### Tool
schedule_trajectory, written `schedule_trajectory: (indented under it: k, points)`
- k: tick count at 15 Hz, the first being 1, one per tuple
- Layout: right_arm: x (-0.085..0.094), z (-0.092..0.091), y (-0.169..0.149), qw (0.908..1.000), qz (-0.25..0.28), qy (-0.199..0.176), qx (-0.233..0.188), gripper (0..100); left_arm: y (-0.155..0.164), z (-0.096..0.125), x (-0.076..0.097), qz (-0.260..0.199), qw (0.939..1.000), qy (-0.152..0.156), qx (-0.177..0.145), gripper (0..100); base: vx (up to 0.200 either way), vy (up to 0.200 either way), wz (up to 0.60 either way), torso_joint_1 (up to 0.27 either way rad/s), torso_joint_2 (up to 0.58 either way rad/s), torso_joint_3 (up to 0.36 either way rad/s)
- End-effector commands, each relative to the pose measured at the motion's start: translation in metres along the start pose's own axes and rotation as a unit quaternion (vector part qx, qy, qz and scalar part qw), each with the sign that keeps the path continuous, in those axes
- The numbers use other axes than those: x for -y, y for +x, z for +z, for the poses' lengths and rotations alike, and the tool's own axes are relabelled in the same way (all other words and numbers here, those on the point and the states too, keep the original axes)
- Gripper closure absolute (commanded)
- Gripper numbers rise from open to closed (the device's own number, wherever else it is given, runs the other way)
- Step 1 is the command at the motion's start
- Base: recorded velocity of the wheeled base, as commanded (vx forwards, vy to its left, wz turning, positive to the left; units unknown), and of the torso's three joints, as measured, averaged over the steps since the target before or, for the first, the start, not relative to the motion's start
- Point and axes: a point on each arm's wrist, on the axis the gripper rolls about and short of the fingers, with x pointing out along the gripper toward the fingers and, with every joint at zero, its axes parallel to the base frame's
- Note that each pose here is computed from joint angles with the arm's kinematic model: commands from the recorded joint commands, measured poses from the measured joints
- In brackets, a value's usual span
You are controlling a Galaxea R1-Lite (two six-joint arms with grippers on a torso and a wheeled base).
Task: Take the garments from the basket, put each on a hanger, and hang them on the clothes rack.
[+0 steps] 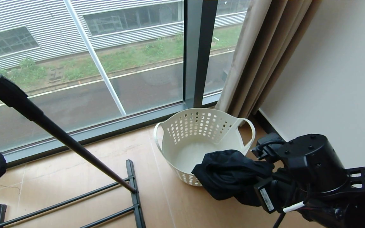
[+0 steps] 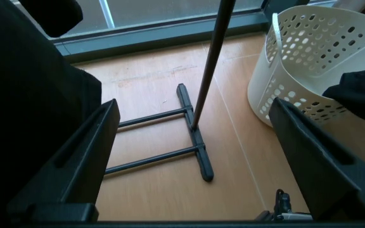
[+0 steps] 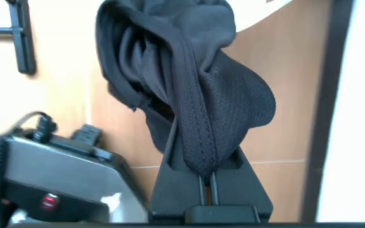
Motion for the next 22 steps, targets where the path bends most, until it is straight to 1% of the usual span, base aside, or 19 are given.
schedule_trajectory:
  k: [1, 2, 3, 5, 6, 7, 8, 9, 10, 12, 13, 15, 17, 19, 22]
  points:
    - [0.003, -0.013, -0.003, 0.9997, 0.022, -0.002, -0.004, 100, 0.000, 0.000, 0.000, 0.000, 1.0000, 0.000, -0.001, 0, 0.000, 0.000, 0.00, 0.002, 0.00, 0.198]
    - [0.007, -0.013, 0.007, 0.9989, 0.041, 0.022, 0.006, 100, 0.000, 0.000, 0.000, -0.001, 1.0000, 0.001, -0.001, 0, 0.000, 0.000, 0.00, 0.007, 0.00, 0.207]
    - [0.010, -0.010, 0.012, 0.9982, 0.042, 0.037, 0.023, 100, 0.000, 0.000, 0.000, -0.001, 1.0000, 0.001, -0.001, 0, 0.000, 0.000, 0.00, 0.002, 0.00, 0.193]
    - [0.012, -0.007, 0.010, 0.9977, 0.042, 0.036, 0.039, 100, 0.000, 0.000, 0.000, -0.001, 1.0000, 0.001, -0.001, 0, 0.000, 0.000, 0.00, 0.007, 0.00, 0.203]
    - [0.013, -0.007, 0.007, 0.9975, 0.042, 0.038, 0.042, 100, 0.000, 0.000, 0.000, 0.000, 1.0000, 0.000, -0.001, 0, 0.000, 0.000, 0.00, -0.002, 0.01, 0.203]
    - [0.014, -0.012, 0.008, 0.9979, 0.042, 0.034, 0.036, 100, 0.000, 0.000, 0.000, -0.001, 1.0000, 0.000, -0.001, 0, 0.000, 0.000, 0.00, -0.002, 0.00, 0.193]
    - [0.014, -0.016, 0.008, 0.9984, 0.040, 0.025, 0.030, 100, 0.000, 0.000, 0.000, -0.001, 1.0000, 0.001, -0.001, 0, 0.000, 0.000, 0.00, 0.002, 0.00, 0.207]
    - [0.014, -0.016, 0.008, 0.9986, 0.040, 0.019, 0.030, 100, 0.000, 0.000, 0.000, -0.001, 1.0000, 0.001, -0.001, 0, 0.000, 0.000, 0.00, 0.002, 0.00, 0.193]
    - [0.014, -0.017, 0.008, 0.9988, 0.039, -0.011, 0.029, 100, 0.000, 0.000, 0.000, -0.002, 1.0000, 0.002, -0.002, 0, 0.000, 0.000, 0.00, 0.007, -0.03, 0.178]
    - [0.014, -0.019, 0.009, 0.9983, 0.037, -0.035, 0.028, 100, 0.000, 0.000, 0.000, -0.002, 1.0000, 0.002, -0.002, 0, 0.000, 0.000, 0.00, 0.051, -0.26, 0.000]
    - [0.015, -0.019, 0.007, 0.9975, 0.036, -0.053, 0.031, 100, 0.000, 0.000, 0.000, -0.002, 1.0000, 0.002, -0.002, 0, 0.000, 0.000, 0.00, 0.090, -0.37, -0.080]
    - [0.017, -0.018, 0.005, 0.9962, 0.035, -0.071, 0.037, 100, 0.000, 0.000, 0.000, -0.002, 1.0000, 0.003, -0.002, 0, 0.000, 0.000, 0.00, 0.105, -0.42, -0.107]
    - [0.017, -0.023, 0.005, 0.9960, 0.035, -0.077, 0.029, 100, 0.000, 0.000, 0.000, -0.004, 1.0000, 0.005, -0.002, 0, 0.000, 0.000, 0.00, 0.122, -0.45, -0.127]
    - [0.020, -0.021, -0.001, 0.9959, 0.035, -0.072, 0.042, 100, 0.000, 0.000, 0.000, -0.002, 1.0000, 0.004, -0.001, 0, 0.000, 0.000, 0.00, 0.144, -0.47, -0.122]
    - [0.021, -0.022, -0.001, 0.9956, 0.034, -0.078, 0.040, 100, 0.000, 0.000, 0.000, -0.004, 1.0000, 0.005, -0.002, 0, 0.000, 0.000, 0.00, 0.162, -0.48, -0.115]
